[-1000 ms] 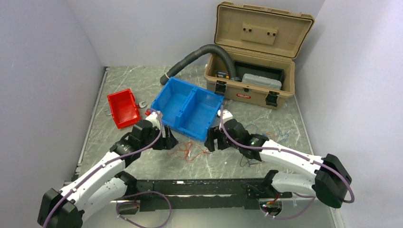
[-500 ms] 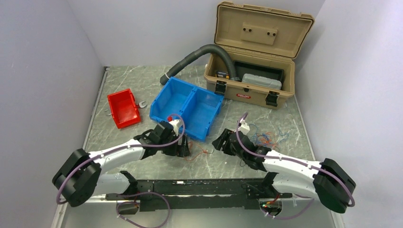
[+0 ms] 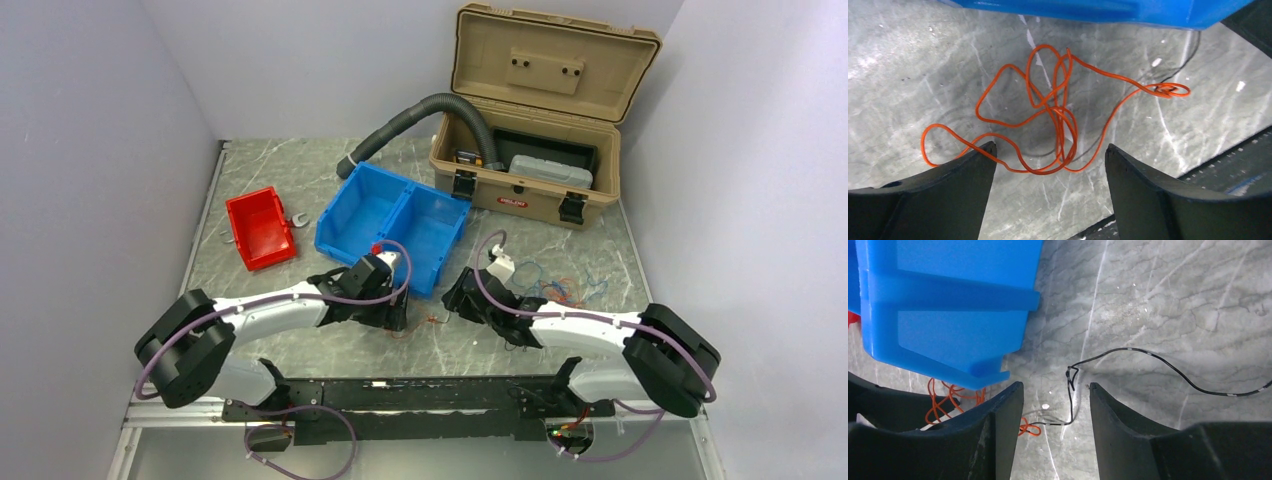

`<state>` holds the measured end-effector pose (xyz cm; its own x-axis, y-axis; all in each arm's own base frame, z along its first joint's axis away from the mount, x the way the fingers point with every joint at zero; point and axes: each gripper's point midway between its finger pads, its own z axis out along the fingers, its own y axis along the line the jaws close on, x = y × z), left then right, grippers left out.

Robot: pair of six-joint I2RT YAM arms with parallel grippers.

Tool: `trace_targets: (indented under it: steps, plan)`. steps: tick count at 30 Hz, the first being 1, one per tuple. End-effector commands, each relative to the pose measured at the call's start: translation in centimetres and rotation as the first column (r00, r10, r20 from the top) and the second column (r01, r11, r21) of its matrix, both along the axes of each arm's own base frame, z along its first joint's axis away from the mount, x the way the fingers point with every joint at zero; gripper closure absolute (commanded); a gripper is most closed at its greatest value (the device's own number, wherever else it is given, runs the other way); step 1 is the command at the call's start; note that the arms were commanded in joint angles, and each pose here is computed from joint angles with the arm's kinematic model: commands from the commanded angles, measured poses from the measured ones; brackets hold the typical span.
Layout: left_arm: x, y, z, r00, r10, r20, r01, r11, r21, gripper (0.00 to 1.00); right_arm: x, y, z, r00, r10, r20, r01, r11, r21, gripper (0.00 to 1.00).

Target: Untangle the cables

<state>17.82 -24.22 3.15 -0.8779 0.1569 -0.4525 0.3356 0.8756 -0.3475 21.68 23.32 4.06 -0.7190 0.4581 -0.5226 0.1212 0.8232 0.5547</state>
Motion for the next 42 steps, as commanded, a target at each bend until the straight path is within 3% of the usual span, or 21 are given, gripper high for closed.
trace_targets:
  steps: [1,12,15,19,24,33,38,42]
  plan:
    - [0.6,1.9,-1.0,0.998,0.061,0.025,-0.064,0.985,0.161,0.19,1.4,1.2,1.6,0.998,-0.028,0.051,0.028,1.000,0.001,0.47]
    - [0.2,3.0,-2.4,0.995,0.095,0.020,-0.097,0.968,0.230,0.48,1.1,1.1,-1.3,0.999,-0.049,-0.015,0.048,0.995,-0.083,0.54]
    - [0.1,3.2,-2.8,0.995,0.098,0.013,-0.098,0.964,0.248,0.59,1.0,0.9,-2.0,0.998,-0.047,-0.031,0.043,0.993,-0.110,0.69]
    - [0.1,3.4,-3.2,0.994,0.105,0.009,-0.104,0.961,0.258,0.82,0.9,0.9,-1.9,1.000,-0.020,-0.023,0.017,0.992,-0.125,1.00]
    - [0.0,3.8,-3.1,0.994,0.112,0.019,-0.113,0.957,0.268,0.98,0.7,-0.9,-0.2,0.998,-0.066,0.009,0.067,0.988,-0.143,1.00]
    - [0.9,6.0,-0.2,0.978,0.168,0.123,-0.195,0.945,0.262,1.00,0.4,-9.7,5.6,0.944,-0.278,0.178,0.309,0.935,-0.174,1.00]
    - [2.4,7.5,3.1,0.957,0.243,0.160,-0.262,0.959,0.110,1.00,0.0,-14.6,8.3,0.886,-0.371,0.278,0.422,0.894,-0.150,1.00]
    - [2.7,7.4,6.9,0.935,0.250,0.250,-0.255,0.967,-0.013,1.00,0.0,-13.9,8.6,0.906,-0.297,0.303,0.343,0.933,-0.112,1.00]
